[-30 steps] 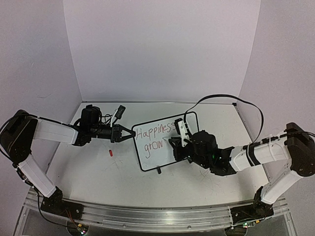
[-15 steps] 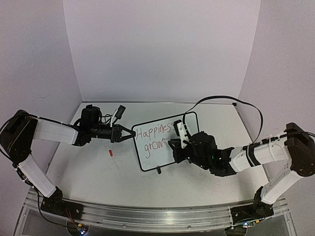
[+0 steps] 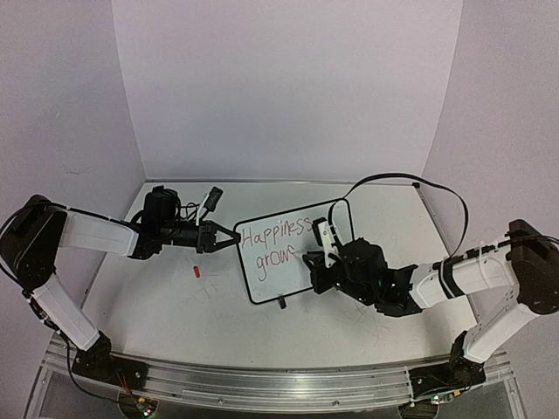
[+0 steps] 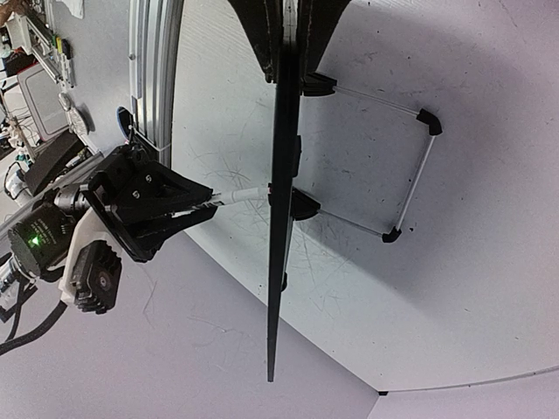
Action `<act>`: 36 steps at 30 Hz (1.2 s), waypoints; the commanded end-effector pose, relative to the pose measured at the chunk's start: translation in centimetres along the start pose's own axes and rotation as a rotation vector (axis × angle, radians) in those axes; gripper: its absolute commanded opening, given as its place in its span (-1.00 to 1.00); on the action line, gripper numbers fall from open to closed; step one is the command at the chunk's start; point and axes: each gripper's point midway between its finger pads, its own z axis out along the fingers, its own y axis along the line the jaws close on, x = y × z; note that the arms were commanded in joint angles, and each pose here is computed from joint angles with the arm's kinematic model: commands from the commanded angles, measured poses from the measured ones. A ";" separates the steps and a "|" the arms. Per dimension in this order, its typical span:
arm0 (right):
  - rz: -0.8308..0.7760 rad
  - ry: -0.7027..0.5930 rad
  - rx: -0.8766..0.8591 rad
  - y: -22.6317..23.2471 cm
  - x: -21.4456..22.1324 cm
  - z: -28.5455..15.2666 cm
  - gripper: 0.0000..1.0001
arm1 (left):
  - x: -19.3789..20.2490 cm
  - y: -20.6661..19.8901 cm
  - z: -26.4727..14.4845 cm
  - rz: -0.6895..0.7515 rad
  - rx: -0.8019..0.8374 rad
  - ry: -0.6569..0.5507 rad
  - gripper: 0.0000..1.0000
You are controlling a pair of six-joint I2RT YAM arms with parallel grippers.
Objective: Write a sentence on the whiteboard
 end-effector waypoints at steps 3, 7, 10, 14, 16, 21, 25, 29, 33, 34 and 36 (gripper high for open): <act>0.011 0.007 0.044 -1.0 0.2 -0.5 -1.00 | 0.0 -0.4 0.3 0.012 0.015 0.018 -1.00; 0.014 0.014 0.038 -0.9 0.5 -0.6 -1.00 | 0.0 -0.3 0.3 0.012 0.015 0.018 -1.00; 0.015 0.019 0.037 -0.8 0.7 -0.7 -1.00 | 0.0 -0.3 0.3 0.012 0.014 0.018 -1.00; 0.016 0.024 0.033 -0.7 0.9 -0.7 -1.00 | 0.0 -0.3 0.3 0.011 0.014 0.018 -1.00; 0.015 0.024 0.027 -0.5 0.9 -0.7 -1.00 | 0.0 -0.3 0.3 0.011 0.015 0.018 -1.00; 0.016 0.023 0.009 0.1 0.8 -0.3 -1.00 | -0.2 -0.4 0.3 0.013 0.015 0.016 -1.00; 0.013 0.009 0.004 0.5 0.1 0.2 -1.00 | -0.1 -0.4 0.2 0.013 0.015 0.017 -1.00; 0.020 -0.022 -0.006 0.6 -0.9 -0.2 -1.00 | -0.1 -0.3 0.3 0.012 0.013 0.017 -1.00; 0.044 -0.129 -0.062 0.3 -3.6 -3.7 -1.00 | 0.0 -0.3 0.2 0.010 0.011 0.017 -1.00; 0.026 -0.146 -0.066 0.1 -3.9 -4.5 -1.00 | 0.0 -0.3 0.3 0.011 0.009 0.017 -1.00; -0.017 -0.156 -0.054 -0.8 -3.8 -5.1 -1.00 | 0.1 -0.2 0.2 0.011 0.007 0.018 -1.00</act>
